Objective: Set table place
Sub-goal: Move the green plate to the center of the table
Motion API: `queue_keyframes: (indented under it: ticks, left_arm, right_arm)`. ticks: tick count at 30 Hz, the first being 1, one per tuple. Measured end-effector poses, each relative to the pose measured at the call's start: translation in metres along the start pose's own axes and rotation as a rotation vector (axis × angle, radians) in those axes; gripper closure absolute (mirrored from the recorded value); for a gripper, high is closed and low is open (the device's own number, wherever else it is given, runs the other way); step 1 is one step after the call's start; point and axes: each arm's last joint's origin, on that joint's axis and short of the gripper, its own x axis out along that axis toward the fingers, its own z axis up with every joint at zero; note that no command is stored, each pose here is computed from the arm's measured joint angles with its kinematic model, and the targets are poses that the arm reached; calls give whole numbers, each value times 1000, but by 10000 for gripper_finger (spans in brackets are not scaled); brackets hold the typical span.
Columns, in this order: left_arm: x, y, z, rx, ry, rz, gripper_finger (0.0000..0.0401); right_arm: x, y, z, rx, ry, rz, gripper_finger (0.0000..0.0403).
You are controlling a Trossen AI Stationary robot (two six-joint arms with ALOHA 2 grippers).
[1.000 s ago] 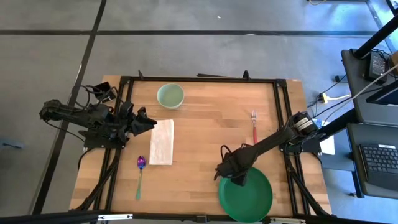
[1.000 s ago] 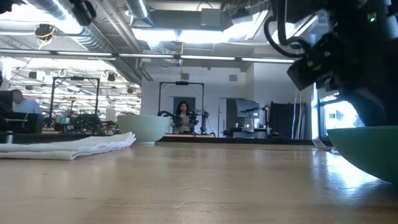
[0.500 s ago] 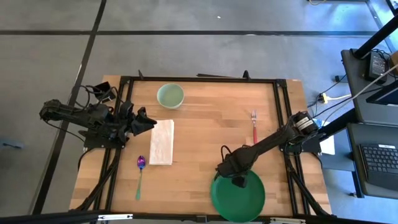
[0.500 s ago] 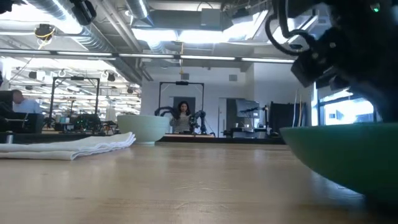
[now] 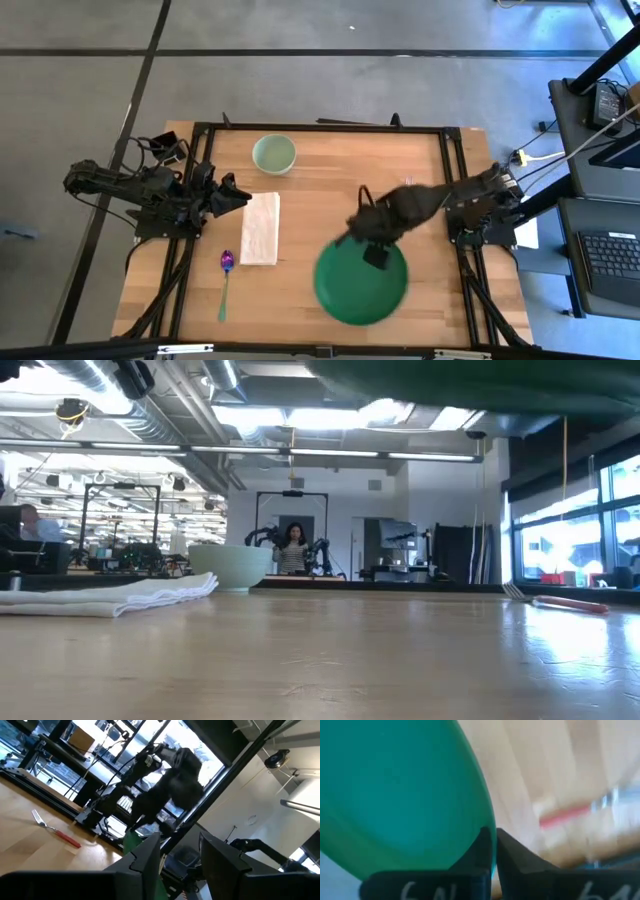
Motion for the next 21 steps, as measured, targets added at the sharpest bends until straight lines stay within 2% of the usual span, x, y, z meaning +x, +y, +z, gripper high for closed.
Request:
queue_keyframes:
  ticks: [4, 10, 16, 19, 21]
  left_arm:
    - [0, 0, 0, 0, 0, 0, 273]
    - [0, 1, 0, 0, -18, 21, 273]
    - [0, 2, 2, 2, -68, 81, 273]
    - [0, 3, 2, 3, -77, 92, 273]
    - [0, 3, 2, 4, -75, 96, 273]
  right_arm:
    - [-26, -27, 25, 38, -150, -17, 395]
    - [-28, -77, 54, 201, -170, -43, 395]
    - [0, -104, 78, 376, -114, 66, 395]
    - [23, -103, 86, 381, -92, 182, 395]
    - [40, -103, 87, 379, -78, 201, 395]
